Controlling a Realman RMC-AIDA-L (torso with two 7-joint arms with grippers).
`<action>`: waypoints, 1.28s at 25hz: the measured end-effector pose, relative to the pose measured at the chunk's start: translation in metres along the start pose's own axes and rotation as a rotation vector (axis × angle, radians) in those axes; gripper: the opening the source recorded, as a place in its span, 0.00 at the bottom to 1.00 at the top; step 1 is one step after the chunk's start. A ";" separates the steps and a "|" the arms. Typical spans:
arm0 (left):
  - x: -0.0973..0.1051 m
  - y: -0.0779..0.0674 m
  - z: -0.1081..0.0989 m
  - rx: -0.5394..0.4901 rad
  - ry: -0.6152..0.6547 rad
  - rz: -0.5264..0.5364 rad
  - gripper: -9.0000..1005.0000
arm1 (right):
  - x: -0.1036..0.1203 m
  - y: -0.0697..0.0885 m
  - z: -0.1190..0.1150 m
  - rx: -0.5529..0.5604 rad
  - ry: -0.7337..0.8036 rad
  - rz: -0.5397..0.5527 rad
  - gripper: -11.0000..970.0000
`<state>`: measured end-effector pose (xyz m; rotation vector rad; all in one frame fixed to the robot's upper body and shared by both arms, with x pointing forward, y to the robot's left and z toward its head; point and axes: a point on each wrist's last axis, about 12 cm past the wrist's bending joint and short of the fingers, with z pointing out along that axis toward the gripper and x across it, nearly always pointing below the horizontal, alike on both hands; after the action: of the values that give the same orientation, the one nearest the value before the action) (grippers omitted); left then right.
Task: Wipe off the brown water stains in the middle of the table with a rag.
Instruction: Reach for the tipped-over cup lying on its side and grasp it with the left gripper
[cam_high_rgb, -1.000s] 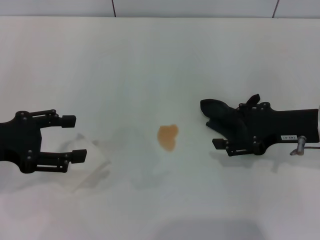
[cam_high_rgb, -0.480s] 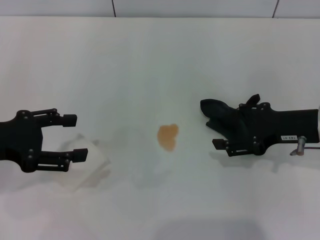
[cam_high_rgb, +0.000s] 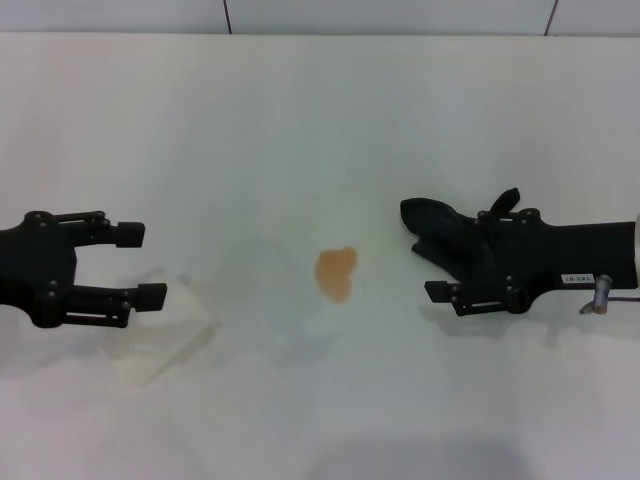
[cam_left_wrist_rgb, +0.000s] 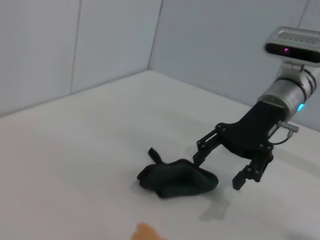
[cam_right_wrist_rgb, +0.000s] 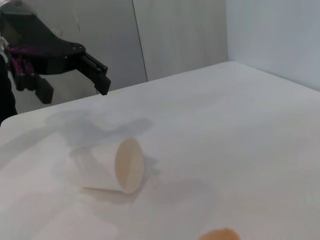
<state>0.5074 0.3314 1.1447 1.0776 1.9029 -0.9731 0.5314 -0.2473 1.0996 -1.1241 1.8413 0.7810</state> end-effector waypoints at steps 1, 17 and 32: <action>-0.001 0.001 -0.001 -0.003 0.009 -0.010 0.87 | 0.000 0.000 0.000 -0.001 0.001 0.001 0.84; -0.036 0.013 -0.008 -0.062 0.370 -0.135 0.87 | 0.003 0.002 0.003 -0.013 -0.002 0.020 0.84; -0.062 0.018 0.010 -0.114 0.571 -0.152 0.87 | 0.005 0.003 0.005 -0.019 -0.014 0.040 0.84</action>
<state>0.5500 0.3078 1.1890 1.2475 2.4962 -0.6635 0.5292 -0.2442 1.0934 -1.0939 1.8535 0.8294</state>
